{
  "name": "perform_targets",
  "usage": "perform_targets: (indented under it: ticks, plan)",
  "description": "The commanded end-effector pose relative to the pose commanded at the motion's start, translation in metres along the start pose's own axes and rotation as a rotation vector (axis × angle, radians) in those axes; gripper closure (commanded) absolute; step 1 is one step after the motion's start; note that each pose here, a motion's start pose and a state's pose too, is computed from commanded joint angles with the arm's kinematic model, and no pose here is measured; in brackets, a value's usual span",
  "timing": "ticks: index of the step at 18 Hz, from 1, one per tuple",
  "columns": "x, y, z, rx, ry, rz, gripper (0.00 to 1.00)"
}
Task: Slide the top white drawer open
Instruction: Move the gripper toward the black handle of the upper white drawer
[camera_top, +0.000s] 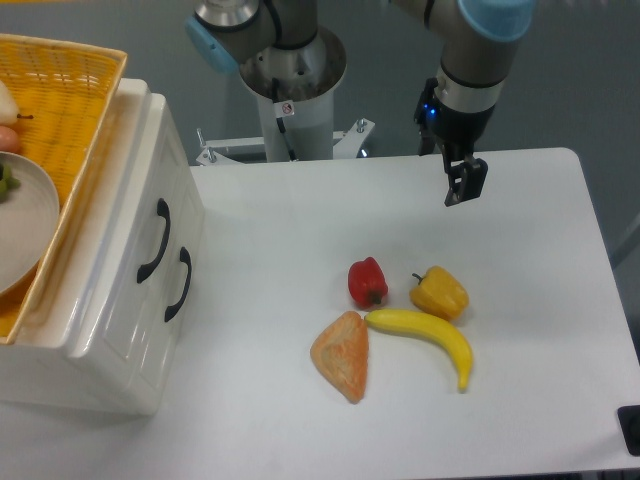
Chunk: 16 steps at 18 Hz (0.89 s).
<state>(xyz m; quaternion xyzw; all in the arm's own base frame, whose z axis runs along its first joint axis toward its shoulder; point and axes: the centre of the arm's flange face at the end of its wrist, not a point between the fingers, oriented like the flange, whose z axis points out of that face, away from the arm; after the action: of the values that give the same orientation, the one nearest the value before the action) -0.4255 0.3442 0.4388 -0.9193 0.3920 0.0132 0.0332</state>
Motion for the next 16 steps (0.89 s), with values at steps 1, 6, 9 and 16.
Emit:
perform_targets:
  ticks: [1,6,9,16]
  plan:
    - [0.001,0.0,0.0,0.0,0.0,0.0,0.0]
    - [0.0,-0.006,0.0,0.001,0.001,0.0,0.0]
    - [-0.002,-0.007,0.006,0.007,0.013,-0.013,0.0]
    - [0.004,-0.015,0.021,0.016,0.048,-0.085,0.0]
